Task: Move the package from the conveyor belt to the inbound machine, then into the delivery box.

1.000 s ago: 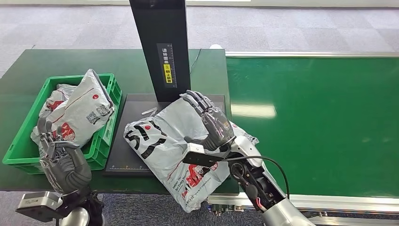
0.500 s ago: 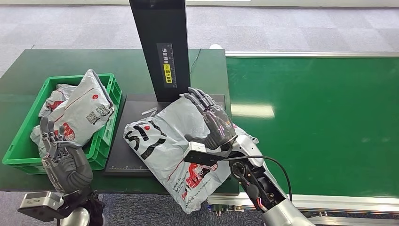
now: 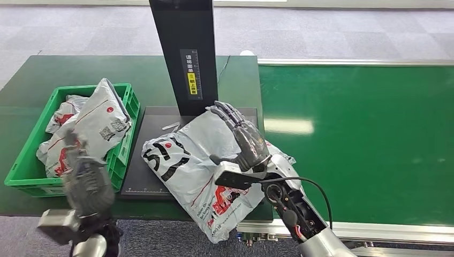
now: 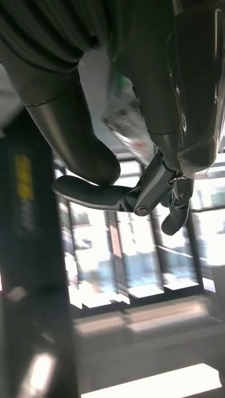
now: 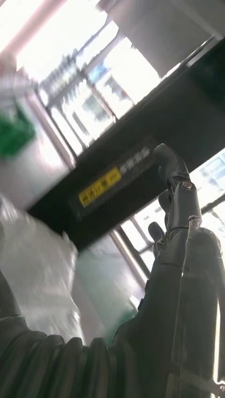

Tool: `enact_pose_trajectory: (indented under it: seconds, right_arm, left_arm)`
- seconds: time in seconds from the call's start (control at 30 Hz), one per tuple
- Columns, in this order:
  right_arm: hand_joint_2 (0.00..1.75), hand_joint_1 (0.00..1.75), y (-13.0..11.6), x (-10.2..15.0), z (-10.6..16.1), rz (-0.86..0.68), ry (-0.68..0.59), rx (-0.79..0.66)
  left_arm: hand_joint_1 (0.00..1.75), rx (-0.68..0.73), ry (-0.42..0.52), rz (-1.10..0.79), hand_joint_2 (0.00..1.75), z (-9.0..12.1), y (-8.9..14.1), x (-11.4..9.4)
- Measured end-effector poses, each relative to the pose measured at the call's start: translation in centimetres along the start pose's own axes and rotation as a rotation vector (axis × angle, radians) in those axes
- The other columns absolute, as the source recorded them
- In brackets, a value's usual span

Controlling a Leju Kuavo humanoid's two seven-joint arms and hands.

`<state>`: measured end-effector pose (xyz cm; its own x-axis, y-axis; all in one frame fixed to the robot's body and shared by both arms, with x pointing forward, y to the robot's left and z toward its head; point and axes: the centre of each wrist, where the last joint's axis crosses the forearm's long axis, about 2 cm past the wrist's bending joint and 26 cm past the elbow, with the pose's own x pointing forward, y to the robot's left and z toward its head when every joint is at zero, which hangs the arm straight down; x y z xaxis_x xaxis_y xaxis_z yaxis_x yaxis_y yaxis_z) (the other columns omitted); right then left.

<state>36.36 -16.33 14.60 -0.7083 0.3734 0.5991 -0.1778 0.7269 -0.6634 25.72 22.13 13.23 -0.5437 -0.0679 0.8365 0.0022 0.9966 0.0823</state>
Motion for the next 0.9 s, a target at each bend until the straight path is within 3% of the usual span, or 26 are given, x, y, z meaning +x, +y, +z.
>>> enact_pose_trajectory:
  seconds: [0.07,0.1,0.2,0.73,0.9]
  right_arm:
    - [1.75,0.00,-0.9,0.2,0.4,-0.235,0.002,-0.173]
    - [1.75,0.00,-1.5,0.3,0.5,-0.329,0.008,-0.256]
    - [1.75,0.00,-2.5,0.3,1.1,-0.403,0.007,-0.351]
    - [1.75,0.00,-3.5,0.6,1.9,-0.362,-0.013,-0.384]
    - [1.75,0.00,-3.4,0.7,2.3,-0.355,-0.011,-0.395]
  left_arm:
    - [0.00,-0.264,0.198,-0.200,1.75,0.3,-2.2,-2.2]
    - [0.00,-0.363,0.251,-0.308,1.75,0.8,-3.1,-3.1]
    - [0.00,-0.493,0.280,-0.413,1.75,1.6,-4.2,-4.7]
    - [0.00,-0.556,0.355,-0.363,1.75,2.4,-4.7,-6.5]
    - [0.00,-0.560,0.403,-0.431,1.75,2.3,-4.7,-6.6]
